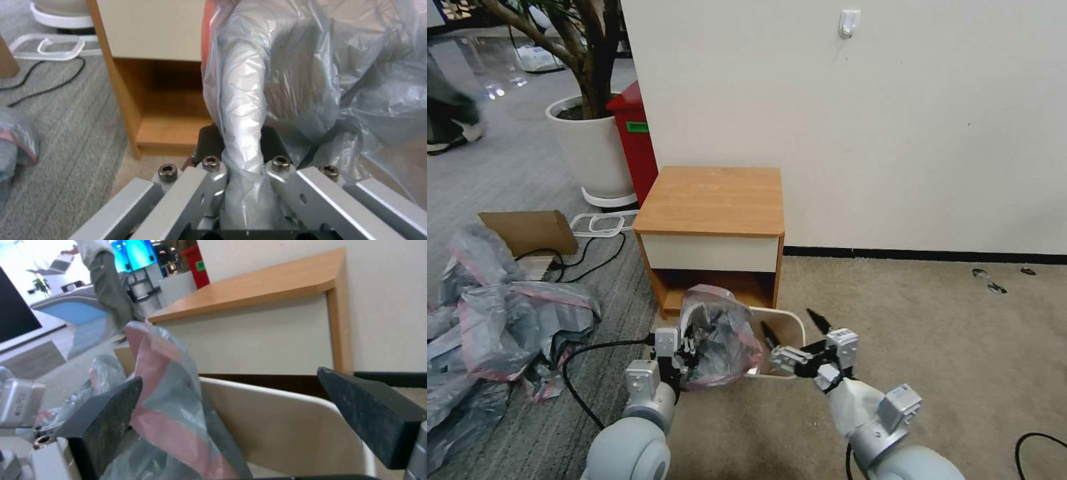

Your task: Pick up the garbage bag from the table and place it over the trash can.

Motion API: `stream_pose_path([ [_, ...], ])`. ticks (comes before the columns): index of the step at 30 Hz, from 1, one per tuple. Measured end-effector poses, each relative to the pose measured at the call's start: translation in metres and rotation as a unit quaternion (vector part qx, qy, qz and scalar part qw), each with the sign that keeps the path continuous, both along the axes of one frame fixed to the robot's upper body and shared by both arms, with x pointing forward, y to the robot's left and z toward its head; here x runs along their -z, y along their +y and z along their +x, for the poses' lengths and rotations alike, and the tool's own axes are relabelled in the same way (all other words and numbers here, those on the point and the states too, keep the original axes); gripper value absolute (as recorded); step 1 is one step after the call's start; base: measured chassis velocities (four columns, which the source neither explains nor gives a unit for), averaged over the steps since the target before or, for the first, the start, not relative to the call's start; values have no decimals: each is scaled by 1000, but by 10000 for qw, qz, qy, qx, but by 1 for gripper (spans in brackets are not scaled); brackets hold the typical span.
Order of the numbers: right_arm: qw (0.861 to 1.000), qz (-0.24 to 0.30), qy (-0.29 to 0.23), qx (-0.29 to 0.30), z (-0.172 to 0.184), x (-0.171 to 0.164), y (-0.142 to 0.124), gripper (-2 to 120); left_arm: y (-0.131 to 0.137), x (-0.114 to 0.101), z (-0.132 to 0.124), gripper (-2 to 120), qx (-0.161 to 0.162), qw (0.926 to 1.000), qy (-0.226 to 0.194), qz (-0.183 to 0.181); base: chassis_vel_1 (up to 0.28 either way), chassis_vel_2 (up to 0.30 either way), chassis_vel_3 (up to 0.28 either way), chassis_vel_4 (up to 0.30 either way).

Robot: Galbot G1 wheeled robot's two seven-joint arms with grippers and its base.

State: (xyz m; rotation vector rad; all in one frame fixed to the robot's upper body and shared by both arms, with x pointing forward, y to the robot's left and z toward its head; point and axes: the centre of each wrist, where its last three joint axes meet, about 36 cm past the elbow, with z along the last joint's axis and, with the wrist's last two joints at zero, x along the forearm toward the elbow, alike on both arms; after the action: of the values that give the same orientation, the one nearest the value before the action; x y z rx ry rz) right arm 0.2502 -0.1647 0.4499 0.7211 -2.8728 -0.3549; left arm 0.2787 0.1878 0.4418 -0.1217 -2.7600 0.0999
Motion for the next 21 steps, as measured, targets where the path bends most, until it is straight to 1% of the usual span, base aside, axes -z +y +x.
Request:
stream_pose_path([
  [1,10000,0,0,0,0,0,0,100,0,0,0,5,0,10000,0,0,0,0,0,0],
  [5,9994,316,106,36,7,-8,16,100,2,-4,-2,5,16,9998,-178,-41,0,0,0,0],
  [6,9994,316,106,36,7,-8,16,100,2,-4,-2,5,16,9998,-178,-41,0,0,0,0],
  [7,9987,449,232,58,7,-12,21,100,2,-5,-2,5,21,9997,-217,-56,0,0,0,0],
  [9,9941,834,678,139,4,-19,36,99,2,-5,-3,5,30,9996,-280,-75,0,0,0,0],
  [13,9909,1037,851,88,1,-23,43,98,2,-6,-3,5,37,9995,-292,-78,0,0,0,0],
  [21,9887,1158,947,-30,-1,-28,43,99,3,-5,-2,5,38,9995,-288,-77,0,0,0,0],
])
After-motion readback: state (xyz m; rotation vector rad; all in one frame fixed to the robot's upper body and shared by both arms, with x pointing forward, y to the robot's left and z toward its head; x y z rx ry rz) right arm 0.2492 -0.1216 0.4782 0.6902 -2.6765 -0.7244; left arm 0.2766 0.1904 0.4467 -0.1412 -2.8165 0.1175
